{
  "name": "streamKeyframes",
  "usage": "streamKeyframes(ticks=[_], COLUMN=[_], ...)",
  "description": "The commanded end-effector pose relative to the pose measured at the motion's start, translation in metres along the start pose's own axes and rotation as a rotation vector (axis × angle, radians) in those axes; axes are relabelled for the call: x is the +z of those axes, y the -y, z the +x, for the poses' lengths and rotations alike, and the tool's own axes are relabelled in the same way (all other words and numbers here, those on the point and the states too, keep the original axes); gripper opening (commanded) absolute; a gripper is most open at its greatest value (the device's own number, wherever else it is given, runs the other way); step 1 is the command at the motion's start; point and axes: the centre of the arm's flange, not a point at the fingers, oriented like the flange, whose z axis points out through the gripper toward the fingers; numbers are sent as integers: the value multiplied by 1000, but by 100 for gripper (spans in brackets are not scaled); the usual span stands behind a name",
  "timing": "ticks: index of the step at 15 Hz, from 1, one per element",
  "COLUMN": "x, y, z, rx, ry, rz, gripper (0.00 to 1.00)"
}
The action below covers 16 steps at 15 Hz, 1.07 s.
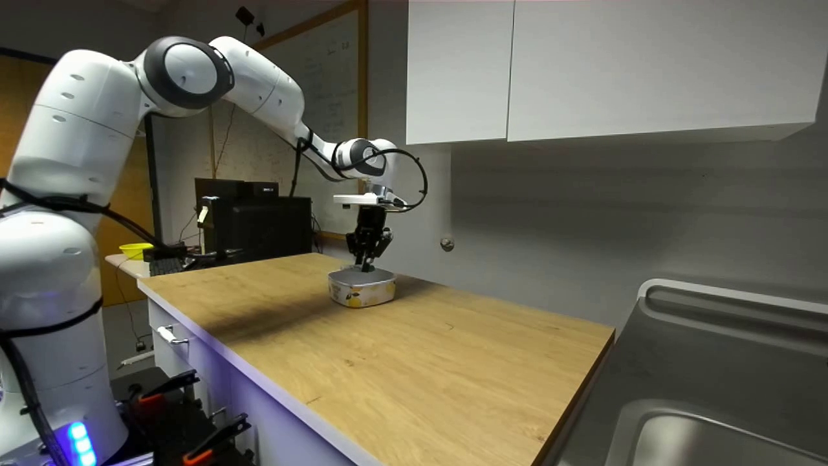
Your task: Put the pen in the bowl
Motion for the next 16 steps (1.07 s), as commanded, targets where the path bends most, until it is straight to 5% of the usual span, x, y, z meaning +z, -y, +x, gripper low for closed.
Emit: streamKeyframes(ticks=[1,2,10,16], x=[2,2,-3,-23], y=[19,22,24,27], z=[-5,-4,-6,-26], rx=[-38,-36,-45,-84], ry=[22,26,38,-18], rz=[-14,-22,-20,-18], gripper=[9,41,98,100])
